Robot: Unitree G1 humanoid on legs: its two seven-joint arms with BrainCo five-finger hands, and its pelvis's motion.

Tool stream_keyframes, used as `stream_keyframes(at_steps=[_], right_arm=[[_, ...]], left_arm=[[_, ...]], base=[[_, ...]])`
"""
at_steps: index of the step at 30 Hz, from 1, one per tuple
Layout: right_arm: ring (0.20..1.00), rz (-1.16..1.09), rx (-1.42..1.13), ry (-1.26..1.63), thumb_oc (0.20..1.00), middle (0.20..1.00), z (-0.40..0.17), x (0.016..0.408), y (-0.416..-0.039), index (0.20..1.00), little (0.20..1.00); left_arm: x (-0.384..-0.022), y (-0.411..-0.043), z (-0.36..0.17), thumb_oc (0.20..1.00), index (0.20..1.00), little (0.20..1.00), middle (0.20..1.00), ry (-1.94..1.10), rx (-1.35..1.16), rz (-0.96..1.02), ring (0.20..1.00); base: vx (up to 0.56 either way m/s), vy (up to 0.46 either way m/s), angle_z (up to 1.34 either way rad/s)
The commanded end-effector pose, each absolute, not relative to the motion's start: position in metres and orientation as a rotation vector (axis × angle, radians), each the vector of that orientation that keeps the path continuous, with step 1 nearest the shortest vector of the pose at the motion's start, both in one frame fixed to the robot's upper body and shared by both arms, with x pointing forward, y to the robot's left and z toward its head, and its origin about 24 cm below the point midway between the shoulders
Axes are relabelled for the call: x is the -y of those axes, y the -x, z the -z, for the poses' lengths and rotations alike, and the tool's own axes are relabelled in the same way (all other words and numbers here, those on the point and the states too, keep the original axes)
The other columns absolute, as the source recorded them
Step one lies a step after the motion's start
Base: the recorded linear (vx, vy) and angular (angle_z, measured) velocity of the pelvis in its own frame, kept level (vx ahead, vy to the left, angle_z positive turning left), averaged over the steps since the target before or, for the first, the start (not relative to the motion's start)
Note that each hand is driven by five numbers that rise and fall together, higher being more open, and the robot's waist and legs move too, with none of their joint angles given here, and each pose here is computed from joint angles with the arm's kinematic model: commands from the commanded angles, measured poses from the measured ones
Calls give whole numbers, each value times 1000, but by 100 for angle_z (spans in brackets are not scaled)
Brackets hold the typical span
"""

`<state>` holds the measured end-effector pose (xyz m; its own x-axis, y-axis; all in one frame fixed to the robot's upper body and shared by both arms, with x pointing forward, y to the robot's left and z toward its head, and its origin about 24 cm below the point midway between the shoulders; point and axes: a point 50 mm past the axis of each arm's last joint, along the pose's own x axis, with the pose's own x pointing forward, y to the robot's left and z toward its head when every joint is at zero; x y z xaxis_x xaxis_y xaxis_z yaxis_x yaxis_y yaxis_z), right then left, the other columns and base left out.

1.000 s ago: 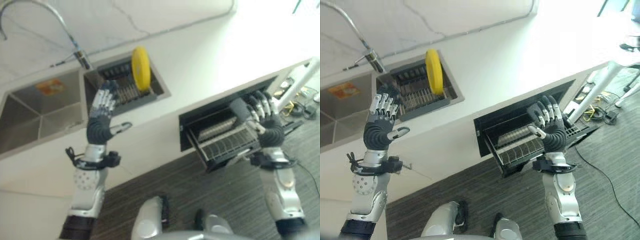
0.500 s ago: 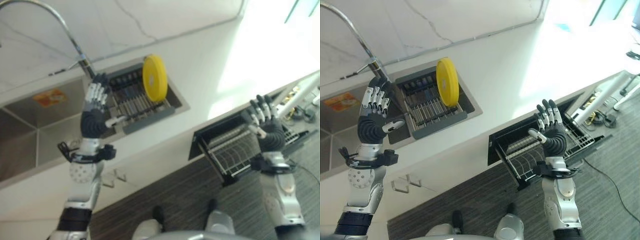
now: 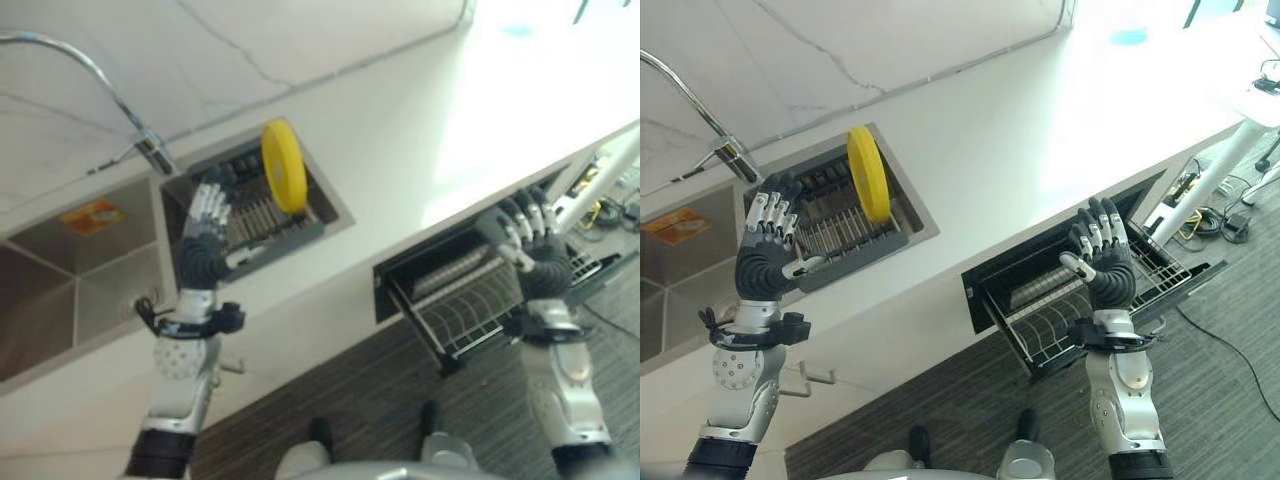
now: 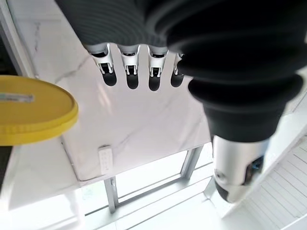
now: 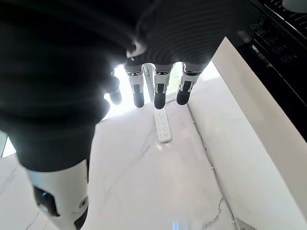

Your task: Place the dishes in the dishwasher.

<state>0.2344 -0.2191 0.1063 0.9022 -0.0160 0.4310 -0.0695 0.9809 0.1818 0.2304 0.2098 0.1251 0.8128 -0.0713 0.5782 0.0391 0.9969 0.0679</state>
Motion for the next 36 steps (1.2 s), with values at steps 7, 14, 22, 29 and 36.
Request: stream_keyframes(at_steps=[7, 14, 22, 29, 36], right_arm=[[1000, -212, 561, -147, 1000, 1000, -134, 202, -237, 1000, 1000], [1000, -278, 637, -168, 1000, 1000, -160, 187, -258, 1000, 1000], [1000, -179, 676, -191, 1000, 1000, -175, 195, -283, 1000, 1000], [1000, -210, 633, -226, 1000, 1000, -194, 207, -310, 1000, 1000], [1000, -237, 649, -254, 1000, 1000, -219, 213, -318, 1000, 1000]], left_arm=[[-219, -232, -144, 1000, 1000, 1000, 1000, -10, 669, 41, 1000], [-185, -237, -132, 1000, 1000, 1000, 1000, 104, 563, 452, 1000], [-106, -219, -102, 1000, 1000, 1000, 1000, 615, 261, 1255, 1000], [-67, -188, -6, 1000, 1000, 1000, 1000, 611, -356, 1401, 1000], [-124, -184, 83, 1000, 1000, 1000, 1000, 113, -646, 831, 1000]], base=[[2, -16, 2], [20, -38, 18], [-27, -4, 16], [-18, -32, 6], [29, 8, -9]])
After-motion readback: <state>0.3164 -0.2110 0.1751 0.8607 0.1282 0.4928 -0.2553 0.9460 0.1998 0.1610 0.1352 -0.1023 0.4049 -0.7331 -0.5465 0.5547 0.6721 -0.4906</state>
